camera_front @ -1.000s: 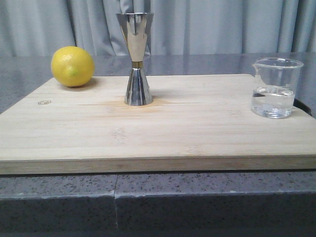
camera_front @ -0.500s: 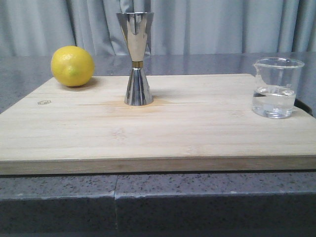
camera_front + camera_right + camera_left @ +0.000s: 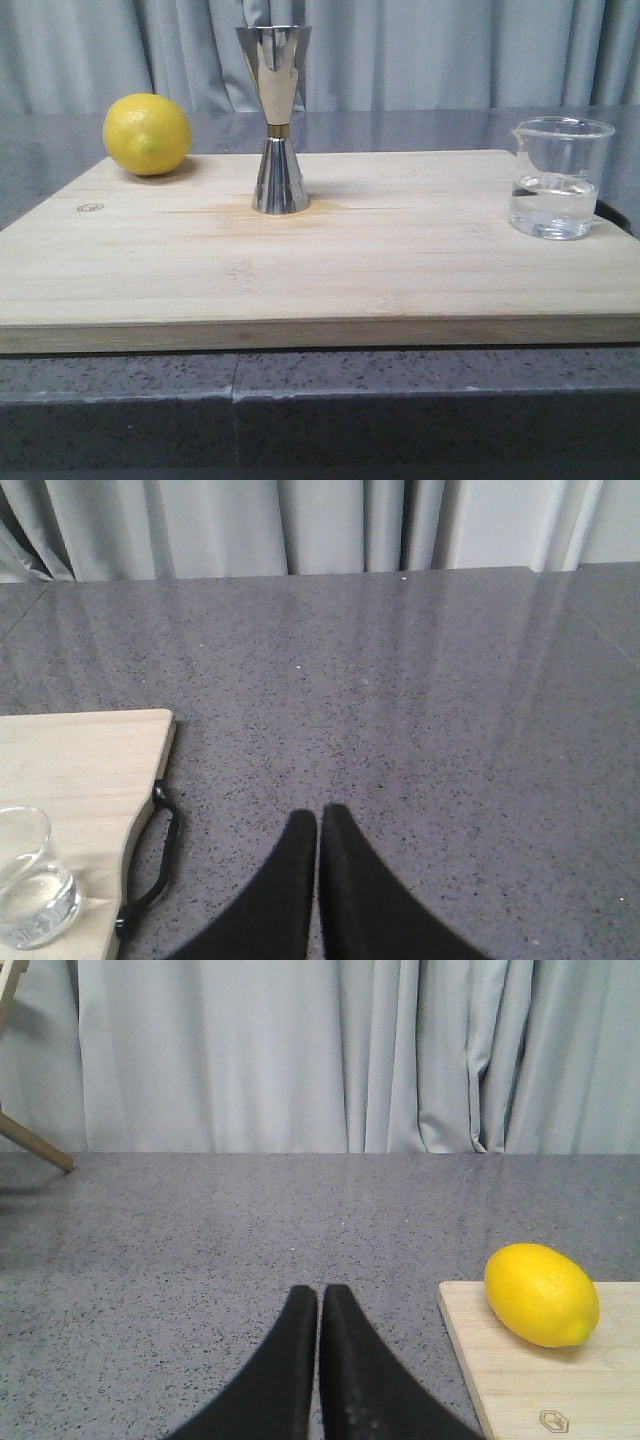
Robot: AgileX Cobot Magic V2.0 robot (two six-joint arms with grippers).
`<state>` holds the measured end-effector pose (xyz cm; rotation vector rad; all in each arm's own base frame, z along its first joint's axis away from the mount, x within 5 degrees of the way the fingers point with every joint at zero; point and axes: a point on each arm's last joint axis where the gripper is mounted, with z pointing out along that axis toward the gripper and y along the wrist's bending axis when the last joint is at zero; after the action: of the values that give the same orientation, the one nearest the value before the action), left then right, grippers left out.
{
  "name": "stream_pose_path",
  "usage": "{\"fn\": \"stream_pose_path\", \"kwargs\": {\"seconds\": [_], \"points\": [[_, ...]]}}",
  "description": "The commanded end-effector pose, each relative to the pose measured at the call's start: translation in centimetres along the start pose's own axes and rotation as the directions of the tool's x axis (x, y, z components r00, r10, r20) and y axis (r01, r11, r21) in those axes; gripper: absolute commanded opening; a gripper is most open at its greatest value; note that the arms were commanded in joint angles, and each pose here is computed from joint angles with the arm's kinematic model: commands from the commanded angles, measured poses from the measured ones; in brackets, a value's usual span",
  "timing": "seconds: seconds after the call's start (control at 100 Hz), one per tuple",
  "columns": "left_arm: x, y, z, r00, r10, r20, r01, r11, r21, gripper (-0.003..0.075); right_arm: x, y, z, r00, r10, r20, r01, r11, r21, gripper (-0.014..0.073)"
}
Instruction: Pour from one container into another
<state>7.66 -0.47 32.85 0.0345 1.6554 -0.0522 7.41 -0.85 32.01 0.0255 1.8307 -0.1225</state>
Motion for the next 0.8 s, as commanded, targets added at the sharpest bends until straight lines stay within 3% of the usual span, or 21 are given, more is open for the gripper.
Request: {"fn": "stream_pose_path", "kwargs": {"seconds": [0.0,0.64,0.71,0.79], "points": [[-1.73,0.07,0.64,0.998,-0.004,0.07,0.005,1.0,-0.006,-0.0019,-2.24,-0.15,0.37,0.998,-0.027,0.059,0.027,1.0,0.011,-0.0046],[-1.45,0.09,1.39,0.999,-0.005,0.032,0.006,1.0,-0.006,-0.0019,-2.11,-0.08,1.19,0.999,-0.03,0.031,0.029,1.0,0.007,-0.0038],[-1.45,0.09,1.39,0.999,-0.005,0.032,0.006,1.0,-0.006,-0.0018,-2.12,-0.1,1.19,0.999,-0.034,0.031,0.034,0.999,0.01,0.0],[-1.45,0.16,1.39,0.999,0.016,0.031,-0.016,1.0,-0.014,0.0039,-2.14,-0.18,1.19,0.998,-0.053,0.033,0.053,0.998,0.02,0.0122]]}}
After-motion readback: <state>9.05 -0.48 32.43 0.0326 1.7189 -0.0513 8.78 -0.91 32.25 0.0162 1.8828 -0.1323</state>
